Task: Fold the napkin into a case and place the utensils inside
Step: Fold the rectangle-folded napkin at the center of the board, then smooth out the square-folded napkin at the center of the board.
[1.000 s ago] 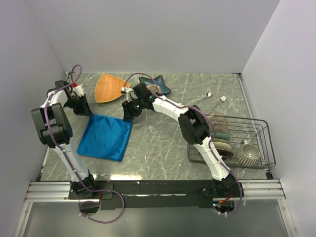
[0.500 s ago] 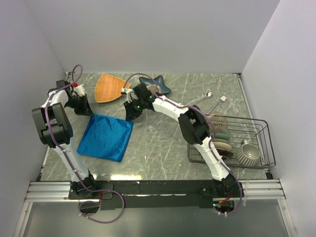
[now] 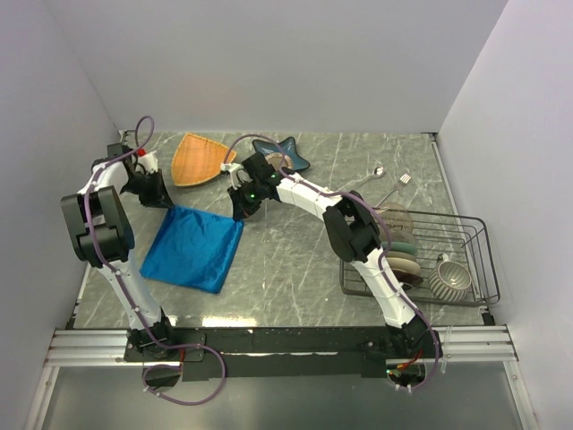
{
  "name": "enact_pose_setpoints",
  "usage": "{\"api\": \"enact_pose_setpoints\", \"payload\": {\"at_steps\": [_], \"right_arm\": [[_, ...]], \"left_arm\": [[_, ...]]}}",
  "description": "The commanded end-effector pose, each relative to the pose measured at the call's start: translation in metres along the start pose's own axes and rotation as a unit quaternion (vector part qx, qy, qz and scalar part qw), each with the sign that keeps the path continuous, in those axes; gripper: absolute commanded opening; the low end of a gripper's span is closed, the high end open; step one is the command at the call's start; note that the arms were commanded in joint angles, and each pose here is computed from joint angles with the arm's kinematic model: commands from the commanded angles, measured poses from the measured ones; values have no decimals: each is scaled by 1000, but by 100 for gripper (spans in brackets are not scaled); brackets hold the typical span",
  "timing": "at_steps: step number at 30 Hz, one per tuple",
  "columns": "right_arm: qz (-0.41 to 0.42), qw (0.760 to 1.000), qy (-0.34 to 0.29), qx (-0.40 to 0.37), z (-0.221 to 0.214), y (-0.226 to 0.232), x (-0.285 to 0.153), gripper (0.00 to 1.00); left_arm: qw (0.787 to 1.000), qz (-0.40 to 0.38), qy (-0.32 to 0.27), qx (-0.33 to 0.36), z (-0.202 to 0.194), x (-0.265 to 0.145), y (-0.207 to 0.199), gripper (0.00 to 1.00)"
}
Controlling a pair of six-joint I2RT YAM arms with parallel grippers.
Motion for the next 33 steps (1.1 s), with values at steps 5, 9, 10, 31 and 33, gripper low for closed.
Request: {"api": "enact_pose_setpoints", "payload": {"at_steps": [5,9,10,31,33], "right_arm": [[-23,999,-8,-35,6,-3,-5,0],[-31,999,0,-33,-1,-7,-1,0],[-34,999,1,-34,-2,-7,-1,0],[-84,996,-10,-28,-3,-17,-9,0],[-107,994,-14,-28,0,-22,-11,0]], "left_arm": [[999,35,-25,6,19,-1,0,8],[998,52,-32,-1,20,0,6,32],[998,56,-36,-8,21,-2,8,44],[988,-90,-127,10,-22,-76,-18,51],[988,-86,-131,-5,-28,-77,-15,50]]}}
Point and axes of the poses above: each gripper's point midway between its finger pads, its own x axis out along the fingers, its own y axis along the line the jaws close on, z = x × y, the point moved 5 cm from there along -x, back along the fingers, and after that the axes turned 12 degrees about x, right-handed, at the moved point
